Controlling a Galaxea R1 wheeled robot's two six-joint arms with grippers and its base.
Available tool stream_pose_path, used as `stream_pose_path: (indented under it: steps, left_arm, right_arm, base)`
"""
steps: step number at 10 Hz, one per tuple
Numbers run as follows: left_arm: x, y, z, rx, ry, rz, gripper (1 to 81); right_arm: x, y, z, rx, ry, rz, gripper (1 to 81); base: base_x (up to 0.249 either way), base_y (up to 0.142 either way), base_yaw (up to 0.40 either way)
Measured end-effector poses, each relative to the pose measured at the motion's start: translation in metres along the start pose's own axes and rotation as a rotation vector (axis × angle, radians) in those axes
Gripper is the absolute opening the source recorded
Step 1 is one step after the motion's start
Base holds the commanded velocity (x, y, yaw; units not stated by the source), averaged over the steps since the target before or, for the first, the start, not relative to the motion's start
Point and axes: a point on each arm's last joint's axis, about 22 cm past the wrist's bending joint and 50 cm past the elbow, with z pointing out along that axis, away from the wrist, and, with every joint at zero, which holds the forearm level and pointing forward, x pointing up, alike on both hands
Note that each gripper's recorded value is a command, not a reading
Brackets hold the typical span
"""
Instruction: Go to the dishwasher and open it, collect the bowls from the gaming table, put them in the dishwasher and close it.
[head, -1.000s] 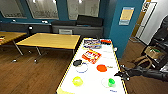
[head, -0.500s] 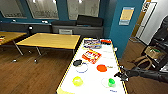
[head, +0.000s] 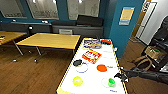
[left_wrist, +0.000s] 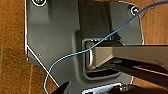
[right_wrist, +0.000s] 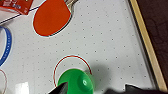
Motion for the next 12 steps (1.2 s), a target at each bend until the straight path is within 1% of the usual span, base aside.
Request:
stream_pose_path:
  steps: [2, 3, 4, 6, 7, 8, 12]
  left_arm:
    - [0.0, 0.0, 0.0, -0.001, 0.0, 0.001, 81.1]
    - [-0.001, 0.0, 0.0, 0.0, -0.003, -0.001, 81.1]
    - [-0.003, 0.0, 0.001, -0.001, -0.011, -0.004, 81.1]
    - [-0.012, 0.002, 0.002, -0.003, -0.038, -0.015, 81.1]
    - [-0.02, 0.002, 0.002, -0.003, -0.055, -0.023, 81.1]
    - [-0.025, 0.002, 0.002, -0.004, -0.066, -0.026, 81.1]
    - [-0.023, 0.002, 0.002, -0.004, -0.064, -0.026, 81.1]
  right_arm:
    - [0.005, 0.007, -0.001, -0.008, 0.011, 0.008, 81.1]
    - [0.004, 0.005, 0.002, -0.006, 0.008, 0.007, 81.1]
    - [0.001, 0.002, 0.01, -0.001, -0.003, 0.008, 81.1]
    - [-0.01, 0.004, 0.032, -0.006, -0.038, 0.013, 81.1]
    - [-0.016, 0.01, 0.042, -0.012, -0.055, 0.018, 81.1]
    - [-0.019, 0.012, 0.047, -0.017, -0.066, 0.021, 81.1]
    - [-0.019, 0.011, 0.049, -0.013, -0.065, 0.02, 81.1]
  base:
    - [0.0, 0.0, 0.0]
    - [0.0, 0.0, 0.0]
    - [0.0, 0.0, 0.0]
    - [0.0, 0.0, 0.0]
    - [0.0, 0.0, 0.0]
    - [0.0, 0.0, 0.0]
    - [0.0, 0.0, 0.0]
